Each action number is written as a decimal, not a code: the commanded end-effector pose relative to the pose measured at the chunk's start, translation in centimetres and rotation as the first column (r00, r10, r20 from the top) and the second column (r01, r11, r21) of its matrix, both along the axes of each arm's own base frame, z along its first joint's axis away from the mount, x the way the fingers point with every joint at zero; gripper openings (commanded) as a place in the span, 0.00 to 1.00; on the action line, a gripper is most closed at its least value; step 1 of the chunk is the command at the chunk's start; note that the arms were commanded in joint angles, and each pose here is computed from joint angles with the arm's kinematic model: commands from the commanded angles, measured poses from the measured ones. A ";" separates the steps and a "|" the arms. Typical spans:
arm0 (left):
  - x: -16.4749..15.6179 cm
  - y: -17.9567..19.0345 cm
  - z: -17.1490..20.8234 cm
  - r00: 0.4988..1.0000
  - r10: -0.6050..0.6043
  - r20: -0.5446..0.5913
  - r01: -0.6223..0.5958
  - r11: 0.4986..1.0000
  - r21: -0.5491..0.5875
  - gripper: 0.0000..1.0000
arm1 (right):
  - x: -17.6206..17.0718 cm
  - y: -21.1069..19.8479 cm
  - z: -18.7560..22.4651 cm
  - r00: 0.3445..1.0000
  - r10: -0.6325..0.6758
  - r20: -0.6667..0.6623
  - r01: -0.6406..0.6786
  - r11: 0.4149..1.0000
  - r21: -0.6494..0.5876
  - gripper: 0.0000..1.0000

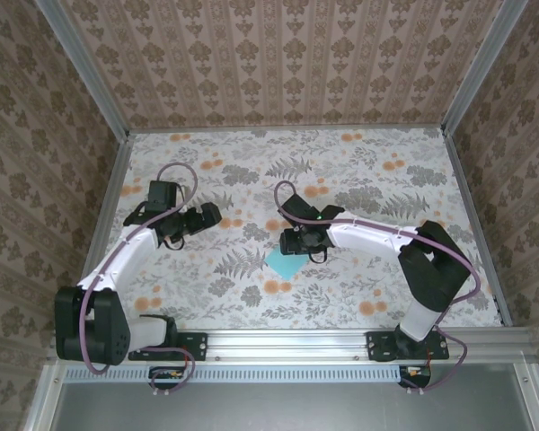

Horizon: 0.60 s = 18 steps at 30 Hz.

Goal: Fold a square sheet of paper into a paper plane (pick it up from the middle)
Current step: First fold in half a square sheet of paper at the center of the table.

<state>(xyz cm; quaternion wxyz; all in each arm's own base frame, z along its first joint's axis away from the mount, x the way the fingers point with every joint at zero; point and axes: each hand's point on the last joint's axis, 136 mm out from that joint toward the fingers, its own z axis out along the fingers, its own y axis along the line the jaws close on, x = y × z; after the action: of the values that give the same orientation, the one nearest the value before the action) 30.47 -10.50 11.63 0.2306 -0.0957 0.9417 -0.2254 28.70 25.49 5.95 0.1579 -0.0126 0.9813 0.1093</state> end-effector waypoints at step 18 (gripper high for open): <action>-0.2 -4.7 -2.4 0.984 -0.144 -0.107 0.132 0.985 -0.111 1.00 | 3.9 -5.1 -4.7 0.933 -0.358 -0.049 0.352 0.931 -0.101 0.57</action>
<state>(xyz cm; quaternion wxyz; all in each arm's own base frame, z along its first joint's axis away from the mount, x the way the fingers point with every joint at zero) 29.75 -13.84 8.13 0.1549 -0.0707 0.9510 -0.2581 31.68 20.60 1.74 0.1410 0.1521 0.9772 0.0459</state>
